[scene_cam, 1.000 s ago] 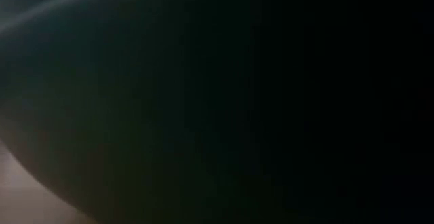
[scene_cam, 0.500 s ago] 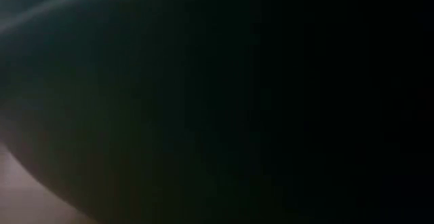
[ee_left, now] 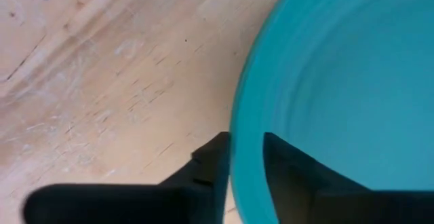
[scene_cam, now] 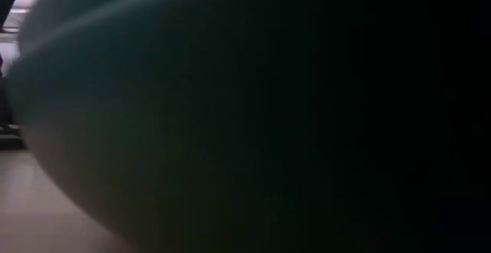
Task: Sort dishes
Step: Put the top light green plate in the dish rack
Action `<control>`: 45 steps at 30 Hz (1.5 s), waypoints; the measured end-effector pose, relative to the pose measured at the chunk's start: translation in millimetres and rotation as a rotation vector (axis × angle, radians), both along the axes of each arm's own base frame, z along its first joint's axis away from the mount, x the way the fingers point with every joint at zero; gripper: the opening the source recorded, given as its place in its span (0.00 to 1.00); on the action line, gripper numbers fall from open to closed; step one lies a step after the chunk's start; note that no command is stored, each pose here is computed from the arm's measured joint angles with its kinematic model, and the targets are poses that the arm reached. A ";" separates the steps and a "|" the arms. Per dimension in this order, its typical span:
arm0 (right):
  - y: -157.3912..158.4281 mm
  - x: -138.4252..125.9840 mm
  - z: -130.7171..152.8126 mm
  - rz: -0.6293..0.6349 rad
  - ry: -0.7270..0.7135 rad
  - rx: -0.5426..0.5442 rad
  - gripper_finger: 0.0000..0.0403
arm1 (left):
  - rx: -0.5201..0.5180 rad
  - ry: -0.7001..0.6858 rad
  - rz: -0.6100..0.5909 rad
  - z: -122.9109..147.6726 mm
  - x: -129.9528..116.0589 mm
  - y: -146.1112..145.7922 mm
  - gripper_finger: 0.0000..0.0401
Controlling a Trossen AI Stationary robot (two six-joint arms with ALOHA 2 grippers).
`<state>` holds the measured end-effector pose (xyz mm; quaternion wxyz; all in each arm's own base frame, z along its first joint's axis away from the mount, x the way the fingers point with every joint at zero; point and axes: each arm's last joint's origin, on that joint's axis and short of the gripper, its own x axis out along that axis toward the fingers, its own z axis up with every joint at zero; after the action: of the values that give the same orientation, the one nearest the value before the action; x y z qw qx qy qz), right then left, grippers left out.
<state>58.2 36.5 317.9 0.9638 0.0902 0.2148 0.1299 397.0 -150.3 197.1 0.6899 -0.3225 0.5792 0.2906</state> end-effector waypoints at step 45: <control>29.7 29.7 -8.6 0.098 0.121 -0.013 0.33 | 0.046 -0.090 -0.021 29.7 -7.1 4.2 0.00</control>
<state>87.9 66.1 309.3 0.9421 0.0810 0.2774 0.1698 389.8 -146.0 226.8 0.7253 -0.3134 0.5443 0.2819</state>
